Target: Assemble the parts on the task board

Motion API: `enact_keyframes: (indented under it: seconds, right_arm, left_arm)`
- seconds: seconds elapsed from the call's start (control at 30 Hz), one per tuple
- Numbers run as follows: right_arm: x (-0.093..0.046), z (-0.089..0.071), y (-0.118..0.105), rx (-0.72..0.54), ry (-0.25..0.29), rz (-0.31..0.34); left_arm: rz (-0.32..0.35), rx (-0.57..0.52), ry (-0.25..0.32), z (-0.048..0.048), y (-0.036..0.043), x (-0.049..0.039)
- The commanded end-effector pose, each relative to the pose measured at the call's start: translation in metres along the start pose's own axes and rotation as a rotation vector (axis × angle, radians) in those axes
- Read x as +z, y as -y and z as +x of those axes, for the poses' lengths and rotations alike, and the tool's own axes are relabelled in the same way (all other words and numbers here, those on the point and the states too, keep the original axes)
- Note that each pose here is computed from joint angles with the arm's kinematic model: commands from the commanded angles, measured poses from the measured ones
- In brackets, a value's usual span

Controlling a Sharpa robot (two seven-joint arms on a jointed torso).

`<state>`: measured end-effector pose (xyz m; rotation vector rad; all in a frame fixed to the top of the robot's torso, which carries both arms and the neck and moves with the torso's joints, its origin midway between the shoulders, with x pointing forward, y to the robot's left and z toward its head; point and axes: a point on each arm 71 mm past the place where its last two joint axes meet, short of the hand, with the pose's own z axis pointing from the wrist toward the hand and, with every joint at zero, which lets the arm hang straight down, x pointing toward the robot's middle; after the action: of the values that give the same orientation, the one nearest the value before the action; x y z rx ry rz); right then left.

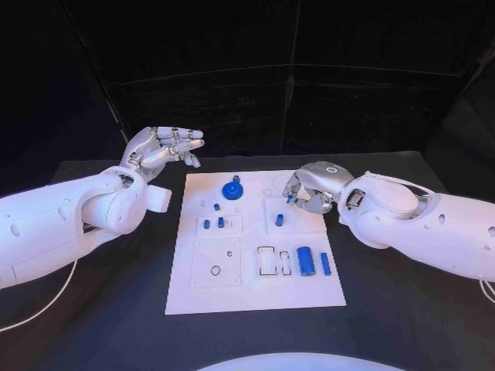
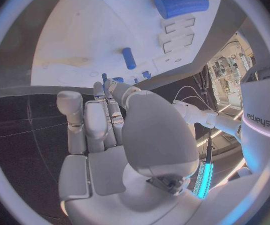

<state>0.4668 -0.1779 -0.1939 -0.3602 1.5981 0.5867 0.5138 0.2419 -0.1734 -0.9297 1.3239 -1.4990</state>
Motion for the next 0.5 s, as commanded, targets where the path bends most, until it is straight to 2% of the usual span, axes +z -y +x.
enact_keyframes:
  seconds: [0.03, 0.17, 0.3, 0.5]
  right_arm:
    - [-0.001, -0.007, -0.015, 0.059, 0.063, -0.040]
    - [-0.001, -0.011, -0.040, 0.104, 0.081, -0.104]
    - [0.003, -0.011, -0.058, 0.138, 0.076, -0.147]
    - [0.014, -0.007, -0.071, 0.171, 0.054, -0.175]
  left_arm:
    - [0.004, -0.010, -0.013, 0.0013, 0.0010, 0.0003]
    - [0.004, -0.012, -0.017, 0.0031, 0.0007, 0.0013]
    - [0.005, -0.013, -0.020, 0.0046, 0.0004, 0.0022]
    - [0.003, -0.017, -0.026, 0.0070, -0.0001, 0.0029]
